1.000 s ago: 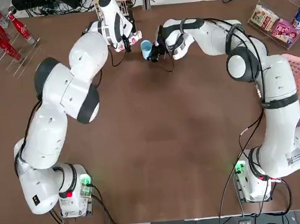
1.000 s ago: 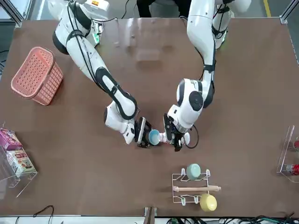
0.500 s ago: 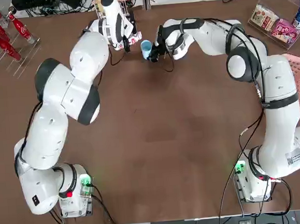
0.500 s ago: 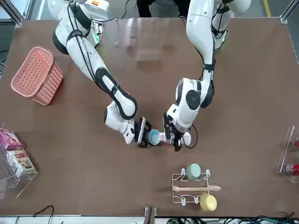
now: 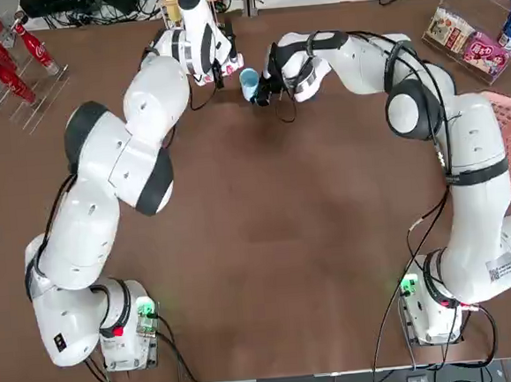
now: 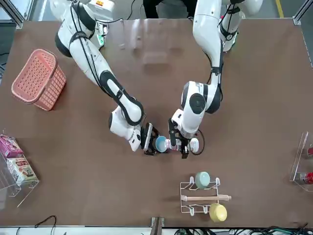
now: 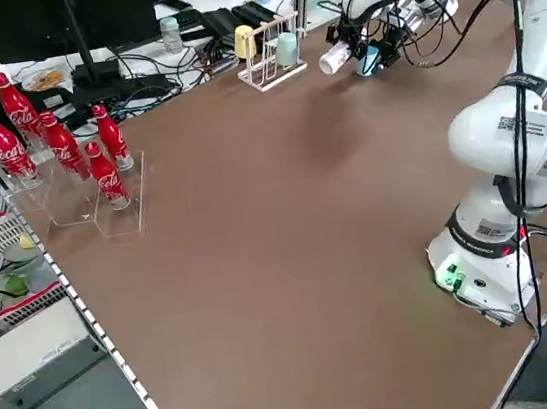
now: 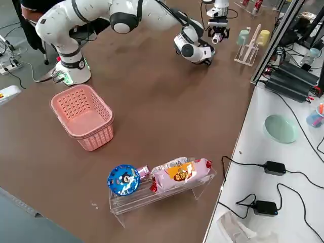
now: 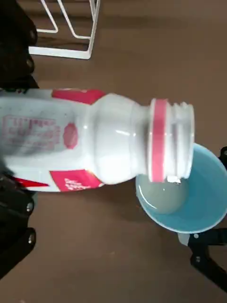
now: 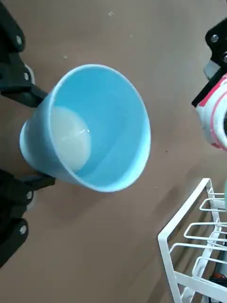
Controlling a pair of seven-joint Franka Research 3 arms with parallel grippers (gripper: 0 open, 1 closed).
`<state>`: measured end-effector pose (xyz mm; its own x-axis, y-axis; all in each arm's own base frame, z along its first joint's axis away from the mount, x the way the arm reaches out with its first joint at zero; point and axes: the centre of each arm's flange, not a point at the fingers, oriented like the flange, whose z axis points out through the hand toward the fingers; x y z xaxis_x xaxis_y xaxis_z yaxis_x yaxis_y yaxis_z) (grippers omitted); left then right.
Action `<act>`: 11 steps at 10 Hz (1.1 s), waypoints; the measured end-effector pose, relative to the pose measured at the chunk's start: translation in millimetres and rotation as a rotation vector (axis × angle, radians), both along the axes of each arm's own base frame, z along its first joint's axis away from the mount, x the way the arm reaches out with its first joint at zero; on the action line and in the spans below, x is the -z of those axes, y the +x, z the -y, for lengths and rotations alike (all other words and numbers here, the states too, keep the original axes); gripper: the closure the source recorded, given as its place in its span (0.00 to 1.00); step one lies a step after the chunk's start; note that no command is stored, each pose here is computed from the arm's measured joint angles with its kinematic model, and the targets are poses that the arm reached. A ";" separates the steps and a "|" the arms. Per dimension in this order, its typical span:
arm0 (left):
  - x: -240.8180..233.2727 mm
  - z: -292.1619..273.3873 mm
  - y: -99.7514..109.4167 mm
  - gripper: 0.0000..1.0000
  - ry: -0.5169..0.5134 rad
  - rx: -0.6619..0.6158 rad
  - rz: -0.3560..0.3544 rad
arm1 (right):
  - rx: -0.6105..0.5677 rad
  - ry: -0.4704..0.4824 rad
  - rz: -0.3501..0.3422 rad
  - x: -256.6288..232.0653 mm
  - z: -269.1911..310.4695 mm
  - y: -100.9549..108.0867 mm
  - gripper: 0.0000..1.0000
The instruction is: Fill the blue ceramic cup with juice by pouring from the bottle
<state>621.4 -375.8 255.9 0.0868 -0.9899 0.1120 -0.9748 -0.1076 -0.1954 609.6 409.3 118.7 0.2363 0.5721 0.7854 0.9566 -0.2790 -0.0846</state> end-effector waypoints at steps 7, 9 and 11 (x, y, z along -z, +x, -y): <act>-1.1 12.4 -4.2 0.56 0.078 0.025 0.017 | 0.002 0.001 -0.001 0.1 0.5 0.2 0.37; 0.7 14.5 -5.8 0.56 0.099 0.029 0.021 | 0.002 0.001 -0.001 0.2 0.5 0.2 0.37; 0.7 13.9 -5.4 0.56 0.126 0.028 0.029 | 0.002 0.001 -0.001 0.2 0.6 0.3 0.37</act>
<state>616.0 -389.7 255.2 0.0572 -0.9983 -0.0109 -0.9708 -0.0531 -0.2338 609.8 408.7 118.5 0.2387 0.5709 0.7856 0.9558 -0.2809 -0.0863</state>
